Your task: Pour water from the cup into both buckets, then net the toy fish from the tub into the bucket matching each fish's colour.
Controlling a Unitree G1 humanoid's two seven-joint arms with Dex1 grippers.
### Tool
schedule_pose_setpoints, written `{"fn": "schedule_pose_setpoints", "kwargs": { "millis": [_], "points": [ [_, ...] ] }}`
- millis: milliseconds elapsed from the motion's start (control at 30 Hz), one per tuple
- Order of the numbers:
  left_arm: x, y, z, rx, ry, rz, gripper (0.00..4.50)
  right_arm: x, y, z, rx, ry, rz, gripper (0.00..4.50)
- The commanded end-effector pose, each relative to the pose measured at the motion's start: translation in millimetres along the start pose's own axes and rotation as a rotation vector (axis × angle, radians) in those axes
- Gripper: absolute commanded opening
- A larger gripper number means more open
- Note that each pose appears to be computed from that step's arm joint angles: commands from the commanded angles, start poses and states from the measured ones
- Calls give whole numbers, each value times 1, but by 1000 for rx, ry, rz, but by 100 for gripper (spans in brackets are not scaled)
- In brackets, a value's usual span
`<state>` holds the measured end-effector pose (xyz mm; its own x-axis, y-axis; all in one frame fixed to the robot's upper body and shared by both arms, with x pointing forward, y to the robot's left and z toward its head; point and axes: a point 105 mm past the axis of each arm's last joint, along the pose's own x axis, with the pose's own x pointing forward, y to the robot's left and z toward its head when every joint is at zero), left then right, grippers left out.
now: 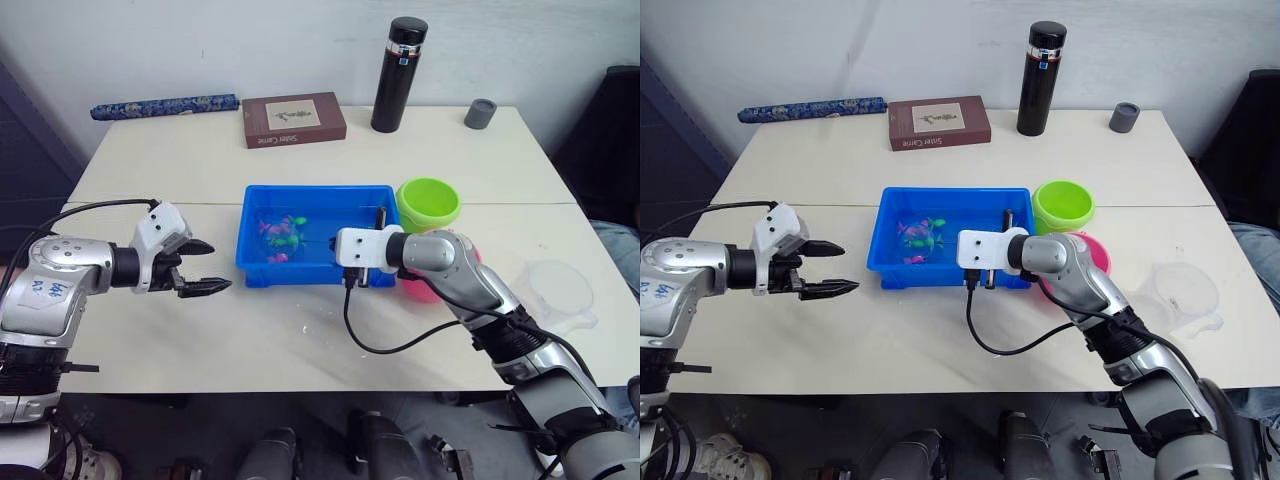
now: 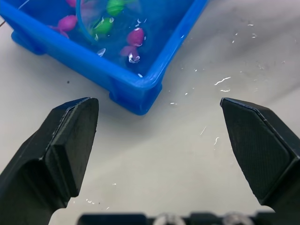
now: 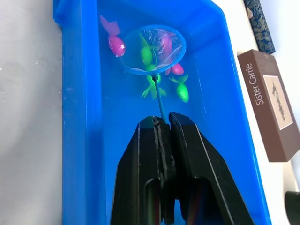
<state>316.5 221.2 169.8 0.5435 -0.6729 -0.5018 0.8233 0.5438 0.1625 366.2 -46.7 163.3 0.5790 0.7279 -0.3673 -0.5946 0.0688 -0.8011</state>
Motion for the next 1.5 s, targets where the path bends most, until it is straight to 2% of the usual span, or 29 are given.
{"fn": "schedule_pose_setpoints", "kwargs": {
  "millis": [33,167,400,500,633,833,900,1067,1133,1267,1367,1500],
  "points": [
    [-8,2,10,37,-14,23,448,-4,0,8,-37,-34,13,0],
    [-5,1,13,40,-21,22,448,-3,8,12,51,-71,41,0],
    [-2,3,15,45,-33,25,448,-6,17,21,464,-132,94,0],
    [1,4,18,51,-48,25,448,-14,20,27,697,-159,149,0],
    [7,7,27,44,-103,21,448,-25,12,28,850,-159,130,0],
    [20,5,52,-8,-246,-45,448,-50,-4,17,904,-116,22,0],
    [25,0,63,-20,-304,-110,448,-70,-10,12,923,-102,-34,0],
    [42,-11,79,-12,-371,-234,448,-113,-13,8,963,-85,-143,0],
    [52,-16,86,-5,-395,-292,448,-136,-11,5,972,-61,-208,0],
    [69,-21,100,11,-424,-365,448,-164,-5,1,978,-13,-290,0],
    [84,-36,114,37,-455,-472,448,-192,5,1,955,32,-366,0],
    [99,-51,128,74,-475,-568,448,-224,16,-10,927,149,-530,0]
  ]
}}
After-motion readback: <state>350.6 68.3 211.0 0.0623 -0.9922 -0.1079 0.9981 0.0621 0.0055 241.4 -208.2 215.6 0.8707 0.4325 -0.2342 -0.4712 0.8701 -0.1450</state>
